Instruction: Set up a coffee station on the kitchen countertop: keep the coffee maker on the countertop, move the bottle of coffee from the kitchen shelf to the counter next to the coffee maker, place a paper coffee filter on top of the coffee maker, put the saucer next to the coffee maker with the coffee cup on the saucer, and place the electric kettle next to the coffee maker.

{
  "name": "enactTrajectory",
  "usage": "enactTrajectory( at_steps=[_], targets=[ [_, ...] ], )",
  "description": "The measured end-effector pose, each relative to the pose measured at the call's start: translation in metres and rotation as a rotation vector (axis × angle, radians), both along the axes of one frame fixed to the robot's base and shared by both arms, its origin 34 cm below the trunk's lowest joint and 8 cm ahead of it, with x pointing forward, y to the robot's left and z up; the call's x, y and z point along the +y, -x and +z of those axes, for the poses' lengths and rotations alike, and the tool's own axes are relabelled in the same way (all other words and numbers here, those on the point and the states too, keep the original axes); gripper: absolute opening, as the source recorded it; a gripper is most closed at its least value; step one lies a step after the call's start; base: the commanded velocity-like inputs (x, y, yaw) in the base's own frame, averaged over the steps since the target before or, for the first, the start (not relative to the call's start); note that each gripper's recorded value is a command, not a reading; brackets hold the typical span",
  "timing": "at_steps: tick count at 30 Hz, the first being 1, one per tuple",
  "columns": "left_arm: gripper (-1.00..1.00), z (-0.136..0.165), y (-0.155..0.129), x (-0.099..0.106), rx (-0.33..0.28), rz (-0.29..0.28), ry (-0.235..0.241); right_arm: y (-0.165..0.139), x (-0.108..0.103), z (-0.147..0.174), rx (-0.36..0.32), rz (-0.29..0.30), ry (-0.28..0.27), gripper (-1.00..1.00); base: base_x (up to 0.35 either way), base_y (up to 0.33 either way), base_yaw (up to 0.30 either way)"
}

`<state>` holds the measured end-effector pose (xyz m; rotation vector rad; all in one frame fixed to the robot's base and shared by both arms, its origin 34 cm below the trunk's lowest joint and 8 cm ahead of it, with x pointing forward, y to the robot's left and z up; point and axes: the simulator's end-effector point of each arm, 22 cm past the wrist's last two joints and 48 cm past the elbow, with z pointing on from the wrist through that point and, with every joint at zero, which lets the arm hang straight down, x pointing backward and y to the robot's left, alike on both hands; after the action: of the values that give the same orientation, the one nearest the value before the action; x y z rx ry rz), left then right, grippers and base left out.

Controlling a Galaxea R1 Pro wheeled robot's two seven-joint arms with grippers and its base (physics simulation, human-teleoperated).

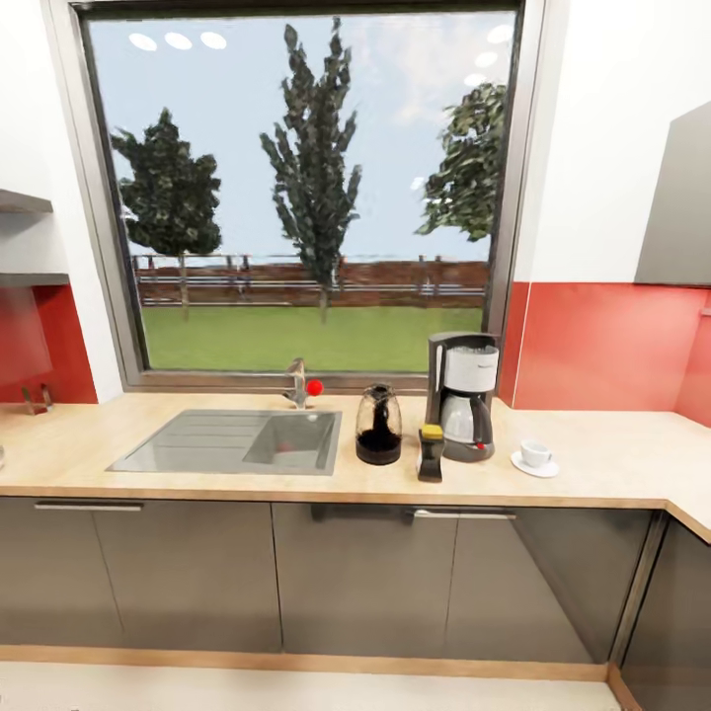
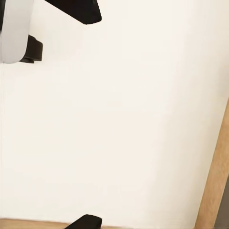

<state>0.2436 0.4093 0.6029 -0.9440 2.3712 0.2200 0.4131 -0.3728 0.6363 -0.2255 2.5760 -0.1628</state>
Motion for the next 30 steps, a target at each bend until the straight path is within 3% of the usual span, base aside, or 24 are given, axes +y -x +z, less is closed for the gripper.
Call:
enactTrajectory(
  at_steps=[10,17,30],
  targets=[
    [1.00,0.012,0.005,-0.001,-0.006,0.005,-0.012,0.009,0.000,0.005,0.025,-0.009,-0.002,1.00,0.000,0.000,0.000],
    [1.00,0.016,0.010,-0.016,0.004,-0.021,-0.001,0.030,0.005,0.002,0.095,-0.014,-0.007,1.00,0.000,0.000,0.000],
    [1.00,0.027,0.014,-0.029,0.001,-0.025,0.013,0.046,0.008,0.011,0.054,0.001,-0.012,1.00,0.000,0.000,0.000]
  ],
)
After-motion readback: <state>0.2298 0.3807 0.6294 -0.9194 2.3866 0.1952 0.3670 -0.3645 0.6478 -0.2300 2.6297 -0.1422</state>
